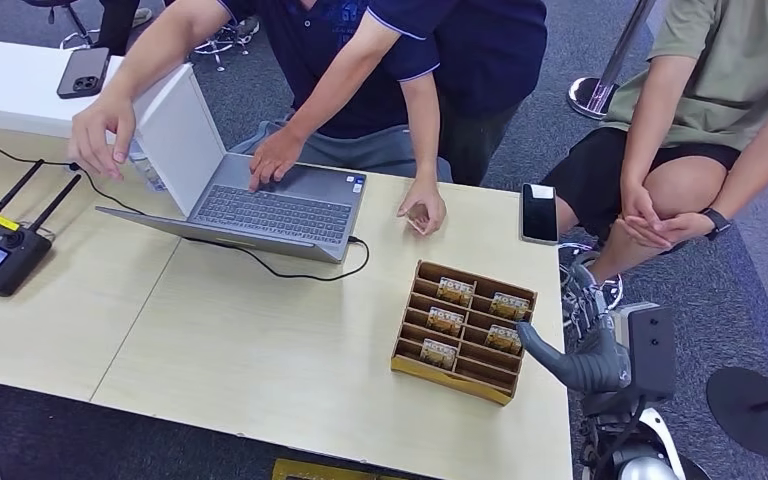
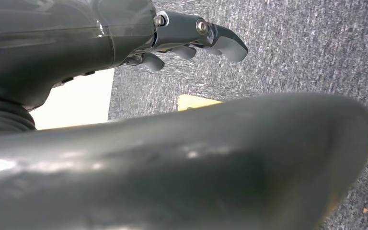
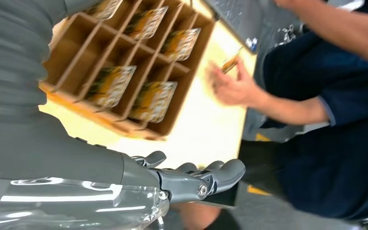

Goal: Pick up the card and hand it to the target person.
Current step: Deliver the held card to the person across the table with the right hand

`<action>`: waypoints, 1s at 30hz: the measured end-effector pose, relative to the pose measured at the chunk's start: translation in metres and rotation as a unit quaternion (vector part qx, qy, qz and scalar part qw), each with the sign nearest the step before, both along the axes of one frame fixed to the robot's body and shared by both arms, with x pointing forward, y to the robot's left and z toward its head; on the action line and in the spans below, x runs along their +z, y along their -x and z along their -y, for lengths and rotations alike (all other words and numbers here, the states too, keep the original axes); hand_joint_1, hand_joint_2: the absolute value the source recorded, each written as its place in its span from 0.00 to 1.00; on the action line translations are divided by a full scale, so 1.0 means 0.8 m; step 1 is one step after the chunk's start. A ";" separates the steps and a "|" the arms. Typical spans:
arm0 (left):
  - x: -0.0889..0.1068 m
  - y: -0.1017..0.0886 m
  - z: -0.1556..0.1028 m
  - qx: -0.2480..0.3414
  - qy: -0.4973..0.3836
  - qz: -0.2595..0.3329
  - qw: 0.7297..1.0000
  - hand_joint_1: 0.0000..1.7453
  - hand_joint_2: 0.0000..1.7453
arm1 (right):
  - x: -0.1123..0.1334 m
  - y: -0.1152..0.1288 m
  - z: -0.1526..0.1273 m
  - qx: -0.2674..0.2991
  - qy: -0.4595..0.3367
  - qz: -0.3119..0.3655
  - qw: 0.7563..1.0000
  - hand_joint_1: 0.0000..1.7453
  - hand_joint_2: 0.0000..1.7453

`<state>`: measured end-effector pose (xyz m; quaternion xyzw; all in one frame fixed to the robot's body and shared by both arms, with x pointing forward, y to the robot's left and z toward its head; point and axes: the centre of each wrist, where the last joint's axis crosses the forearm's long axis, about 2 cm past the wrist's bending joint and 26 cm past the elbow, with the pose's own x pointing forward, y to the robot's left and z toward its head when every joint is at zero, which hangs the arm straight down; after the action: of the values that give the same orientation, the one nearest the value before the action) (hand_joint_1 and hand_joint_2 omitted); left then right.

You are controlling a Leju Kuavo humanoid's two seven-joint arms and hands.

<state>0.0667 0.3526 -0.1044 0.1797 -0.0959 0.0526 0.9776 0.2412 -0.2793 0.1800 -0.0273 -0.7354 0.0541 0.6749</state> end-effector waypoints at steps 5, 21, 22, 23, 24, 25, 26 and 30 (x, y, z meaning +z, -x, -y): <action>0.000 0.000 0.000 0.000 0.000 -0.001 1.000 0.00 0.00 | -0.009 0.008 0.007 -0.004 0.005 -0.016 1.000 0.00 1.00; 0.000 0.000 0.000 -0.001 -0.001 0.003 1.000 0.00 0.00 | -0.008 0.010 0.006 0.020 -0.002 -0.029 0.999 0.00 1.00; 0.000 0.000 0.000 -0.001 -0.001 0.003 1.000 0.00 0.00 | -0.007 0.010 0.005 0.024 -0.004 -0.029 0.999 0.00 1.00; 0.000 0.000 0.000 -0.001 0.000 0.004 1.000 0.00 0.00 | -0.007 0.010 0.004 0.027 -0.007 -0.030 0.999 0.00 1.00; 0.000 0.000 0.000 -0.002 0.000 0.004 1.000 0.00 0.00 | -0.006 0.010 0.003 0.031 -0.009 -0.031 0.999 0.00 1.00; 0.000 0.000 0.000 -0.002 0.000 0.004 1.000 0.00 0.00 | -0.006 0.010 0.002 0.034 -0.010 -0.034 0.999 0.00 1.00; 0.000 0.000 0.000 -0.002 0.000 0.004 1.000 0.00 0.00 | -0.006 0.009 0.001 0.037 -0.011 -0.037 0.999 0.00 1.00; 0.000 0.000 -0.002 -0.002 0.000 0.005 1.000 0.00 0.00 | -0.006 0.010 -0.001 0.043 -0.011 -0.054 0.998 0.00 1.00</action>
<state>0.0669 0.3543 -0.1041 0.1794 -0.1009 0.0512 0.9773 0.2329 -0.2783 0.1755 0.0147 -0.6988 0.0762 0.7111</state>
